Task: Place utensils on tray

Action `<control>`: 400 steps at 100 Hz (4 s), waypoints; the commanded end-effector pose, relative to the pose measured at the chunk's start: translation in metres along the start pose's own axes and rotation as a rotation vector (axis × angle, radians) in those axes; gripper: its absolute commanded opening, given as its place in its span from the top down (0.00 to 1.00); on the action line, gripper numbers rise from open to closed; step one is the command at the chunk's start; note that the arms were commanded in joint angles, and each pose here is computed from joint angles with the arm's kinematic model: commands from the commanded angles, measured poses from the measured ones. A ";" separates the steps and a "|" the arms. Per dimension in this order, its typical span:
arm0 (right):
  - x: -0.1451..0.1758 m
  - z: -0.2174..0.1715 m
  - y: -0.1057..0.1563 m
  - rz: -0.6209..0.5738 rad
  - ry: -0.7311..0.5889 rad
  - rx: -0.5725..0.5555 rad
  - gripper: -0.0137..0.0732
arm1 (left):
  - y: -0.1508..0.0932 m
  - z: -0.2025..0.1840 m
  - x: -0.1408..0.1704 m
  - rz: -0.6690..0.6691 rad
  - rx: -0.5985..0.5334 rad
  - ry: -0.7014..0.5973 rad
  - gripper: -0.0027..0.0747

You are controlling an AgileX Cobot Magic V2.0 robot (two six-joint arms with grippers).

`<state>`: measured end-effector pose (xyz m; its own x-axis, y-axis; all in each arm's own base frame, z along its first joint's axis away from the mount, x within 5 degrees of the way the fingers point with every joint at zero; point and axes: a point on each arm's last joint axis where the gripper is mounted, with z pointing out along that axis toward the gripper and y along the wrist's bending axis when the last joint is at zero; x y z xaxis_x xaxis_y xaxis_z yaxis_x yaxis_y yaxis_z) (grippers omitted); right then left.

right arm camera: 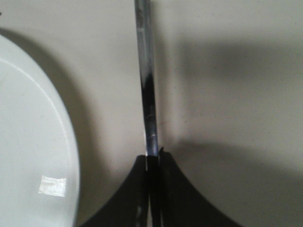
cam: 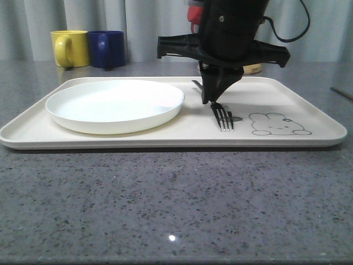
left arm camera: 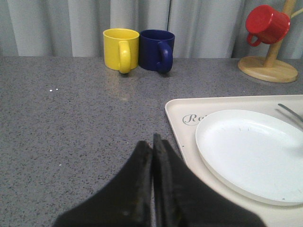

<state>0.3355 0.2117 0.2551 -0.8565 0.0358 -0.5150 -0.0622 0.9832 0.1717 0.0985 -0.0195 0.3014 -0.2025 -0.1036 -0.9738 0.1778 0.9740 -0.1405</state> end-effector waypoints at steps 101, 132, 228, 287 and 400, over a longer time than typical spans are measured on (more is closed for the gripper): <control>-0.047 -0.096 -0.106 -0.085 -0.095 0.180 0.40 | 0.000 -0.002 -0.015 0.000 -0.012 -0.094 0.99; -0.053 -0.104 -0.179 0.015 -0.023 0.206 0.40 | 0.000 -0.002 -0.015 0.000 -0.012 -0.094 0.99; -0.041 -0.037 -0.222 0.046 0.231 0.179 0.43 | 0.000 -0.002 -0.015 0.000 -0.012 -0.094 0.99; -0.043 -0.059 -0.214 0.082 0.174 0.177 0.91 | 0.000 -0.002 -0.015 0.000 -0.012 -0.094 0.99; -0.027 -0.029 -0.050 0.046 0.064 -0.077 0.91 | 0.000 -0.002 -0.015 0.000 -0.012 -0.094 0.99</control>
<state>0.3469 0.1560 0.2619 -0.9297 0.0536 -0.3645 -0.0358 0.9715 0.2343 0.0985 -0.0195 0.3014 -0.2025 -0.1036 -0.9738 0.1778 0.9740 -0.1405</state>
